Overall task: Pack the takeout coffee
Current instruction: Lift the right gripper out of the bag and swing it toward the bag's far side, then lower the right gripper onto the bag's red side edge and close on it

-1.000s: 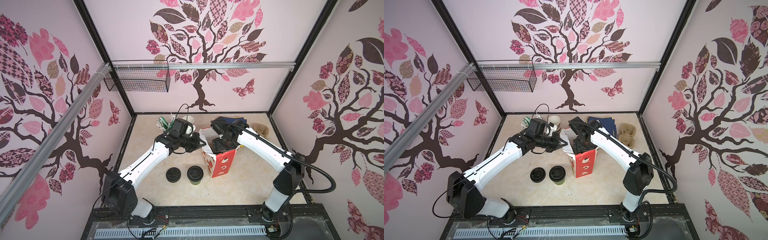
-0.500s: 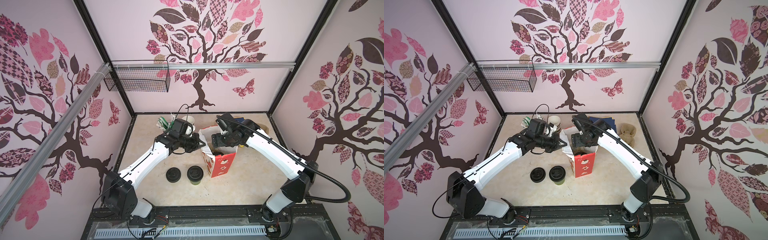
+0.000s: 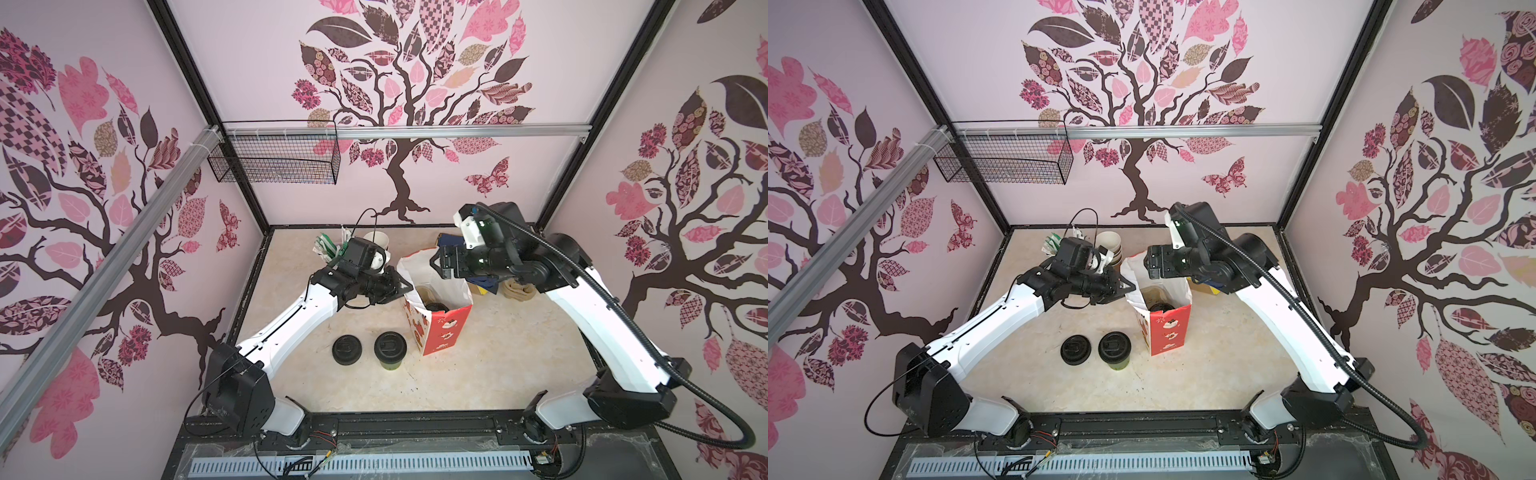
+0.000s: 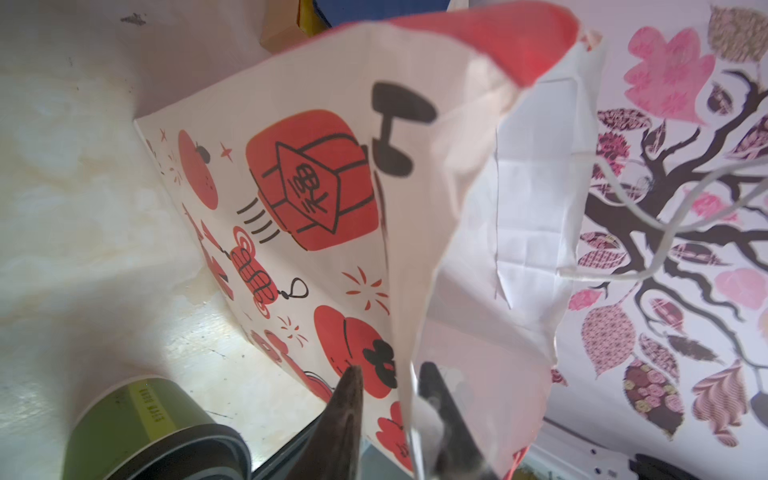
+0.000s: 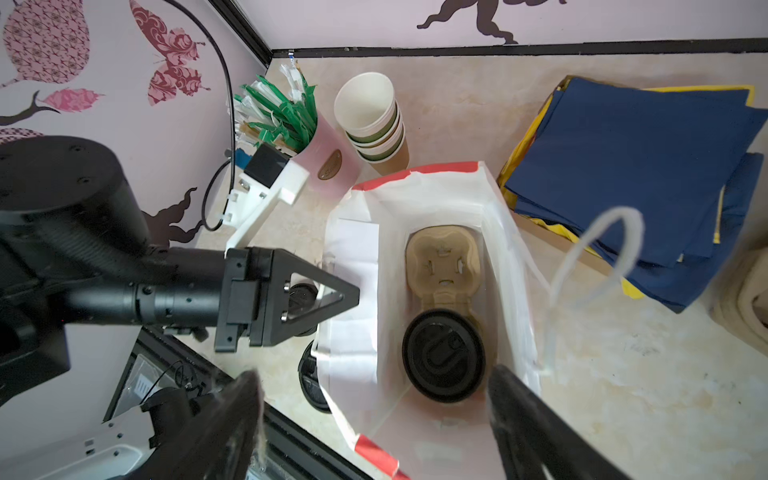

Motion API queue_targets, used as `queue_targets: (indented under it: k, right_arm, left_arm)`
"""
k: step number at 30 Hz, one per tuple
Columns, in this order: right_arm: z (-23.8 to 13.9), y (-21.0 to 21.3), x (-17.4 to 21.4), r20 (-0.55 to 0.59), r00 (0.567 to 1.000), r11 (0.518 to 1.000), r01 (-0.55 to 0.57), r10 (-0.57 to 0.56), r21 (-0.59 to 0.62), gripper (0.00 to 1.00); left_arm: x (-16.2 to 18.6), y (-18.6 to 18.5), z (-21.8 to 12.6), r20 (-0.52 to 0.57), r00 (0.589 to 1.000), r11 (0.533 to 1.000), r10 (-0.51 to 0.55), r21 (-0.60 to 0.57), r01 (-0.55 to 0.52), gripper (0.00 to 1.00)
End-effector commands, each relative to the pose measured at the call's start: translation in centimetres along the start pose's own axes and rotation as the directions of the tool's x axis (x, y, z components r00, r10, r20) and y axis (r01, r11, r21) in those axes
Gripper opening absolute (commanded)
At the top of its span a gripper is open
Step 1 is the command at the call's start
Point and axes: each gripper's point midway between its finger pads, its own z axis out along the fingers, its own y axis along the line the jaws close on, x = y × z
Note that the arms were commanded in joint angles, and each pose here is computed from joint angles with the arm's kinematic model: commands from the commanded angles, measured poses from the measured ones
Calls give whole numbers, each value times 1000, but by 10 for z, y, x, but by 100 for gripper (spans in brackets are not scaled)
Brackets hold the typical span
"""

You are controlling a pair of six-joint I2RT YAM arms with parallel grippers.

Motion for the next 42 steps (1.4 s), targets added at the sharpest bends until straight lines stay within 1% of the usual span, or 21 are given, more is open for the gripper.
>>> queue_targets:
  k: [1, 5, 7, 10, 13, 14, 16, 18, 22, 23, 26, 30, 33, 37, 40, 42]
  right_arm:
    - [-25, -24, 35, -73, 992, 992, -95, 101, 79, 86]
    - [-32, -43, 60, -99, 967, 963, -217, 234, 160, 83]
    - [-35, -55, 70, -97, 943, 930, -290, 317, 226, 81]
    - [-38, -64, 79, -80, 907, 882, -379, 415, 279, 79]
    - [-41, -71, 82, -24, 848, 811, -498, 530, 307, 78]
    - [-42, -74, 84, 2, 818, 776, -546, 575, 317, 77]
    - [-41, -82, 89, 57, 741, 681, -641, 669, 353, 77]
    - [-34, -81, 96, 68, 664, 601, -711, 744, 366, 77]
    - [-16, -72, 111, 34, 536, 479, -780, 844, 402, 78]
    - [-11, -71, 112, 30, 515, 462, -792, 857, 400, 78]
    - [1, -63, 109, 13, 485, 447, -815, 874, 369, 78]
    - [12, -66, 122, 8, 444, 399, -813, 896, 424, 77]
    - [21, -66, 129, -1, 429, 385, -811, 904, 440, 74]
    - [31, -65, 131, -13, 456, 410, -787, 890, 461, 69]
    - [34, -69, 135, -3, 471, 413, -771, 882, 484, 64]
    - [36, -70, 136, -2, 473, 416, -772, 881, 482, 58]
  left_arm:
    - [-2, -11, -11, 37, 999, 999, 37, 26, -38, 40]
    - [-5, -17, -21, 68, 997, 998, 45, 36, -48, 56]
    - [-6, -18, -26, 82, 996, 998, 46, 34, -49, 62]
    - [-6, -21, -33, 97, 994, 998, 51, 36, -55, 66]
    - [-7, -24, -39, 108, 993, 997, 55, 39, -60, 70]
    - [-7, -25, -40, 110, 992, 997, 56, 38, -61, 71]
    - [-8, -26, -42, 117, 992, 997, 55, 39, -60, 72]
    - [-8, -25, -44, 119, 991, 998, 53, 39, -58, 73]
    - [-7, -23, -48, 127, 991, 998, 50, 33, -55, 73]
    - [-8, -23, -49, 132, 990, 998, 49, 32, -53, 73]
    - [-7, -22, -49, 131, 990, 998, 47, 30, -52, 73]
    - [-7, -22, -52, 139, 989, 998, 51, 22, -55, 73]
    - [-8, -22, -56, 148, 988, 998, 52, 20, -56, 74]
    - [-10, -22, -60, 157, 986, 998, 54, 15, -57, 73]
    - [-11, -21, -63, 159, 986, 998, 51, 15, -55, 73]
    - [-10, -20, -65, 159, 986, 998, 51, 14, -54, 73]
